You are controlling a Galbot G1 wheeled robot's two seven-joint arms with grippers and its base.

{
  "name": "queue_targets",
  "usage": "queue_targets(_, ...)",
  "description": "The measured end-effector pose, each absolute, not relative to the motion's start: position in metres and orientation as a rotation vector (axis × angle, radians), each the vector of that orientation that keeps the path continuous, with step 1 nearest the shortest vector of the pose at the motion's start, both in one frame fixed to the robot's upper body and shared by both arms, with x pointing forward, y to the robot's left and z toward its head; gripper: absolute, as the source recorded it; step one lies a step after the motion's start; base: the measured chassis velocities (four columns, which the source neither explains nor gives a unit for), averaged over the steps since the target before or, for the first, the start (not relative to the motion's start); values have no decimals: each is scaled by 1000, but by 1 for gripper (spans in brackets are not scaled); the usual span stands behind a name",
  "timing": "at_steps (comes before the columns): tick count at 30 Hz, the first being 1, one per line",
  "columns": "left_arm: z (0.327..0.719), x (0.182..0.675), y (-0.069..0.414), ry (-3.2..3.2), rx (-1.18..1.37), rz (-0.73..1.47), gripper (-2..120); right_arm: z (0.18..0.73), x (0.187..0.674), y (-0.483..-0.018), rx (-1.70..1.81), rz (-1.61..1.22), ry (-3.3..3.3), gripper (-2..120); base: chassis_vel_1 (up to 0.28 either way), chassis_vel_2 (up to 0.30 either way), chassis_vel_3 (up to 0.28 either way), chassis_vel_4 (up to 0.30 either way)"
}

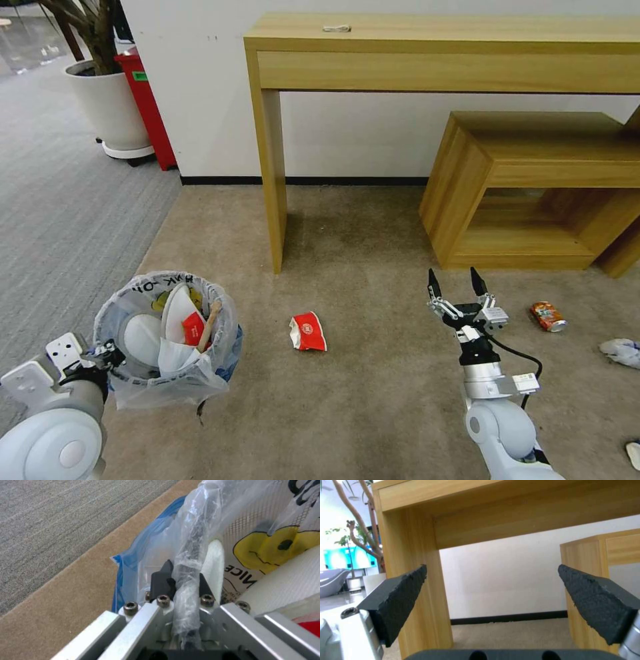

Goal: Pick up the trash bin and place the garbage on the floor into it.

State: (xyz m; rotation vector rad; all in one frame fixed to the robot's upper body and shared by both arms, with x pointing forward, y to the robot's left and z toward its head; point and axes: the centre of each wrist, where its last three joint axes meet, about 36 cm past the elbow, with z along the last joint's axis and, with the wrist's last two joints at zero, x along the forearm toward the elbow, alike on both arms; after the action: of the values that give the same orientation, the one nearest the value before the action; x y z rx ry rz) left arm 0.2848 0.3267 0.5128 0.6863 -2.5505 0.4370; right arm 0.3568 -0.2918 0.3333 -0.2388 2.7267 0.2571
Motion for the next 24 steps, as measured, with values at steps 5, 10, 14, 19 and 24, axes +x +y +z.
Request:
queue_targets(5,513,284,326,-2551,686,435,1,332,357,-292,-244,256,2728,100,0,0,0,0)
queue_targets(10,514,284,326,-2554,686,434,1,332,358,-292,-245,256,2725,100,-48,58,48,-51)
queue_targets(14,515,284,326,-2556,685,431,1,332,358,-292,-242,256,2724,100,-156,116,155,-147)
queue_targets(19,515,283,325,-2558,684,427,1,329,358,-291,-222,249,2736,100,-212,203,200,-219)
queue_targets(24,515,283,325,-2559,684,425,1,329,358,-284,-224,252,2784,100,-100,149,135,-136)
